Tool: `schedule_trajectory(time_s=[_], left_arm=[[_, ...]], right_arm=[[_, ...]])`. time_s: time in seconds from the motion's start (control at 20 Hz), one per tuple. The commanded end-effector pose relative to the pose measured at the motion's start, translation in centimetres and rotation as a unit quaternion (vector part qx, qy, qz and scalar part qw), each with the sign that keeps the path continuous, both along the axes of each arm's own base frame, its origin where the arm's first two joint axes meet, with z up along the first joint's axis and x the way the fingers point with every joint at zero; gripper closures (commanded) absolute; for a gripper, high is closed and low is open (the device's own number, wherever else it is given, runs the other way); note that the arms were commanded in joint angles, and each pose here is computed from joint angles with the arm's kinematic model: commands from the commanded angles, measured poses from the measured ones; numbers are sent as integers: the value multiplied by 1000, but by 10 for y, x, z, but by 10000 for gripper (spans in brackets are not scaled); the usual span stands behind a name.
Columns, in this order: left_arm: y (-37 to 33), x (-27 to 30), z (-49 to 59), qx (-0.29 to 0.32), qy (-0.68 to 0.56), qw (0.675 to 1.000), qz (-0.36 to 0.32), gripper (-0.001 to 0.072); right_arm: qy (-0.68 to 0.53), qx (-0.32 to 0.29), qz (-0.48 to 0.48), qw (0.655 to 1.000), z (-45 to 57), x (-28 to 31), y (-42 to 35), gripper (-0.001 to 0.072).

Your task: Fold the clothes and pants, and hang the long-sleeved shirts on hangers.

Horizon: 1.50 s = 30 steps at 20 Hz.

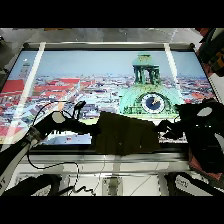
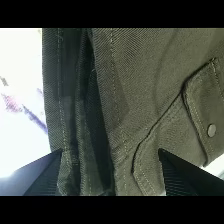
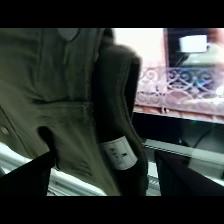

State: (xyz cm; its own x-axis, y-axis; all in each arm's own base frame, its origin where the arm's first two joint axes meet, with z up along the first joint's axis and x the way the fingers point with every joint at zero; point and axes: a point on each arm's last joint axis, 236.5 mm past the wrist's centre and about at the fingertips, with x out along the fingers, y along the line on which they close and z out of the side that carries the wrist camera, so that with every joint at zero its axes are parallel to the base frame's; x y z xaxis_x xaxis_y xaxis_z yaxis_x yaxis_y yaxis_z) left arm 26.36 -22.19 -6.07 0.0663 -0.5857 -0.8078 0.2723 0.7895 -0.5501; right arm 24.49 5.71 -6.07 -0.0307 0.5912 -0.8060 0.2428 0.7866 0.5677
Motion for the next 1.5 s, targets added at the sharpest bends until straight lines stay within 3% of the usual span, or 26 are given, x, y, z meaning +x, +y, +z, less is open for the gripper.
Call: schedule_trajectory(time_s=[0.0, 0.15, 0.25, 0.45, 0.6, 0.65, 0.7, 0.75, 0.9, 1.05, 1.2, 1.3, 1.45], left_arm=[[0, 1, 0, 0, -1, 1000, 1, 13], [1, 2, -1, 3, -2, 1000, 1, 13], [4, 11, -3, 9, -20, 1000, 10, 13], [22, 53, -4, 47, -108, 992, 40, 18], [25, 69, -5, 52, -132, 988, 59, 19], [25, 68, -9, 54, -127, 989, 58, 18], [25, 67, -13, 56, -122, 989, 58, 18], [25, 67, -13, 57, -127, 989, 51, 18], [23, 84, 14, 55, -180, 982, 25, 18], [21, 111, 74, 36, -250, 967, 36, 18], [26, 122, 142, 33, -335, 941, 35, 18], [30, 119, 181, 27, -381, 923, 39, 18], [35, 106, 225, 12, -429, 902, 49, 18]], right_arm=[[-25, -26, 29, 999, -33, 4, 3, 21], [-27, -73, -11, 997, -54, 10, -8, 21], [-27, -43, -35, 998, -53, 15, 5, 31], [-25, 82, -28, 996, -42, 13, 60, 60], [-45, 72, 13, 996, -50, 13, 91, 60], [-64, 58, 28, 996, -54, 16, 100, 156], [-82, 47, 43, 995, -55, 21, 108, 403], [-101, 41, 55, 993, -51, 29, 115, 564], [-184, 36, 58, 981, -8, 82, 116, 677], [-288, 2, 6, 958, 75, 148, 80, 678], [-361, -89, -98, 923, 165, 180, -8, 678], [-380, -153, -202, 890, 215, 173, -80, 679], [-349, -237, -376, 825, 256, 111, -187, 678]])
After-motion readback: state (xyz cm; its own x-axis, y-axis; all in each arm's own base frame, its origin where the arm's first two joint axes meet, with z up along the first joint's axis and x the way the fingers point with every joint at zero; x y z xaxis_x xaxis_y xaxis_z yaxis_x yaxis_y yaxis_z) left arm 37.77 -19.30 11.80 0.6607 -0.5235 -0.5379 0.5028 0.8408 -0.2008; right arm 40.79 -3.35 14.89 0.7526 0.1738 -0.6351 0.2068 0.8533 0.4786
